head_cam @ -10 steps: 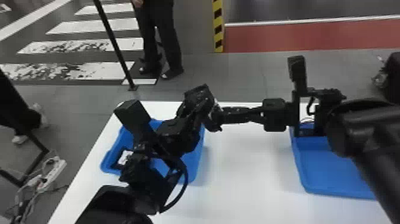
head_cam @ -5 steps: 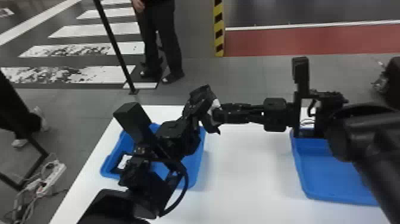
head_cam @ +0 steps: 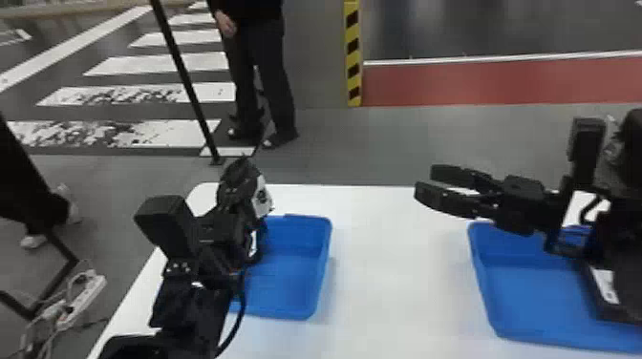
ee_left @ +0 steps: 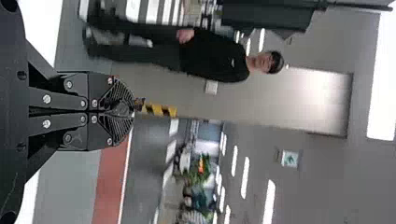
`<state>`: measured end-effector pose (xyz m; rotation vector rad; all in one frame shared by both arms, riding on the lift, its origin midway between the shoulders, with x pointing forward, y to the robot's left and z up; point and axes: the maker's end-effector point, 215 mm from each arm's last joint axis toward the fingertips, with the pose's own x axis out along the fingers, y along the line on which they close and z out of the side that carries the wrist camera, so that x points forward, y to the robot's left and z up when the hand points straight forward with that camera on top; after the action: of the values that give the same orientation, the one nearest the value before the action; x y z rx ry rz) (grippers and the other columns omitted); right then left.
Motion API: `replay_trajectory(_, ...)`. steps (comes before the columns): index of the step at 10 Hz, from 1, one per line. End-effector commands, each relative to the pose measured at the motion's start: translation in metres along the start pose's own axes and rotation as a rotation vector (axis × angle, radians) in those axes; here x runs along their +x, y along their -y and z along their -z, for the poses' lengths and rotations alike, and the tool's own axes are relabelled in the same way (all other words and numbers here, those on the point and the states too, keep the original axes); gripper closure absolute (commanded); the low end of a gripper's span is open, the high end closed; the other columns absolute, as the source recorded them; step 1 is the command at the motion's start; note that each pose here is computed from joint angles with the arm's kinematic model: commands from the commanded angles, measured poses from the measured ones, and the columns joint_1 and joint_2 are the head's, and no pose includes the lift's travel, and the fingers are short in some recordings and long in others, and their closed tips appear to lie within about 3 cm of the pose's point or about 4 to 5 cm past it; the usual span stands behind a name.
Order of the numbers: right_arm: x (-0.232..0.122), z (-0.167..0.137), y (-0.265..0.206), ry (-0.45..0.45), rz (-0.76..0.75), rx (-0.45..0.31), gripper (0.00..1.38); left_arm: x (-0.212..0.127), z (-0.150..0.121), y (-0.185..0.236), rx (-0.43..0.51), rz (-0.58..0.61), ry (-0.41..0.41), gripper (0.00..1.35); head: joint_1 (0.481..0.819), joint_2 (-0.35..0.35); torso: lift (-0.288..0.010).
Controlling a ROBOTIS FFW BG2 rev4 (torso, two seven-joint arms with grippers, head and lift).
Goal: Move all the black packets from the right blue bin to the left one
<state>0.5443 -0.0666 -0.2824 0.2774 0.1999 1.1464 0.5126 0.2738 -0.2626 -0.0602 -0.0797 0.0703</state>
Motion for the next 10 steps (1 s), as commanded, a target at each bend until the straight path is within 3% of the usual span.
replay_trajectory(1,-0.023,0.003,-0.010,0.002,0.060,-0.027,0.33,-0.006,0.051,-0.032,0.075,-0.065,-0.077,1.22,0.645,0.208,-0.110)
replay_trajectory(3,-0.027,0.011,-0.011,-0.009,0.076,-0.017,0.33,-0.010,0.090,-0.040,0.077,-0.077,-0.136,1.22,0.695,0.230,-0.110)
replay_trajectory(4,-0.027,0.010,-0.011,-0.010,0.078,-0.021,0.33,-0.006,0.095,-0.039,0.062,-0.077,-0.124,1.13,0.695,0.235,-0.110)
replay_trajectory(6,-0.026,0.007,-0.008,-0.016,0.077,-0.033,0.32,-0.002,0.068,-0.030,0.042,-0.063,0.013,0.09,0.695,0.233,-0.110)
replay_trajectory(7,-0.027,0.008,-0.006,-0.020,0.084,-0.033,0.32,-0.003,0.046,-0.019,-0.001,-0.045,0.088,0.00,0.695,0.227,-0.110)
replay_trajectory(9,-0.043,0.016,0.003,-0.039,0.185,-0.038,0.32,-0.015,0.011,0.008,-0.157,0.027,0.213,0.25,0.695,0.205,-0.110)
replay_trajectory(10,-0.065,0.021,0.005,-0.057,0.292,-0.050,0.32,-0.027,0.001,0.021,-0.213,0.054,0.219,0.29,0.692,0.181,-0.110)
